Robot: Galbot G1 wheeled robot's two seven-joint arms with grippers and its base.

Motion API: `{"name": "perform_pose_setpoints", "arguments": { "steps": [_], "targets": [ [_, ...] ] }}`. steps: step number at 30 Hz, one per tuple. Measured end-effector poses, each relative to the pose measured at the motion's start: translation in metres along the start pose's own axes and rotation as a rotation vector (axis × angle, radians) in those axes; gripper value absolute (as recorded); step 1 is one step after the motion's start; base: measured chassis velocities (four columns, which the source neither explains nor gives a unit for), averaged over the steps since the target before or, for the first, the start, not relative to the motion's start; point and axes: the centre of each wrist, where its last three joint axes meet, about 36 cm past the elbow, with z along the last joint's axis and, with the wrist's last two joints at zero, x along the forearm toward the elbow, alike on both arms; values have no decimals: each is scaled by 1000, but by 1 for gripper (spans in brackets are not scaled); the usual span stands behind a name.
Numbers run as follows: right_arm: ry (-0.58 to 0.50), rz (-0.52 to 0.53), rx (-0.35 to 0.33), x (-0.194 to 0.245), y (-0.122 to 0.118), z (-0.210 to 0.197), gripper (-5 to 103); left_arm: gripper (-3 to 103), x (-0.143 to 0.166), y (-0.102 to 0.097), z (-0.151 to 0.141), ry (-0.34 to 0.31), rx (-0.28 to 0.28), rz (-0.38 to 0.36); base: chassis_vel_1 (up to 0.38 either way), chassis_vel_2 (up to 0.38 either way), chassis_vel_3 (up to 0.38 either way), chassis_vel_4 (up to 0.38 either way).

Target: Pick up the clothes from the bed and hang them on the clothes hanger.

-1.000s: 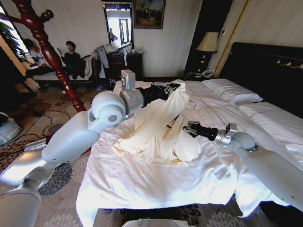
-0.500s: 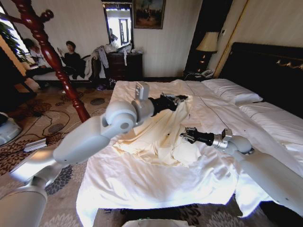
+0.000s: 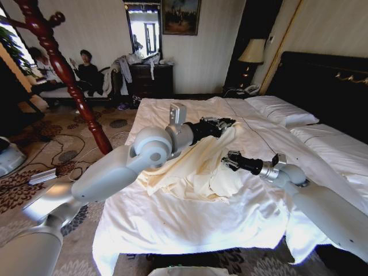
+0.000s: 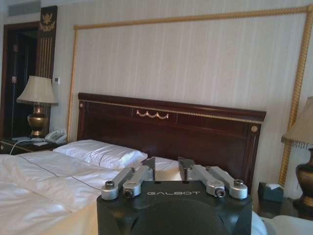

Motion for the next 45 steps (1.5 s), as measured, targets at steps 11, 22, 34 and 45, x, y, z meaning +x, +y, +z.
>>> {"name": "perform_pose_setpoints", "arguments": {
  "steps": [11, 22, 34, 45],
  "targets": [
    [-29, 3, -16, -2, 1, -1, 15, 71, 47, 2, 17, 33, -43, -42, 0, 0, 0, 0],
    [-12, 39, 1, 8, -7, -6, 15, 99, 106, 28, -11, -160, -102, -146, 0, 0, 0, 0],
    [-7, 23, 84, 13, -17, -34, 15, 100, 192, 137, 53, -5, -301, -704, 0, 0, 0, 0],
    [-12, -24, 113, 9, -10, -53, 15, 100, 194, 123, 123, 59, -344, -398, 0, 0, 0, 0]
  ]
}}
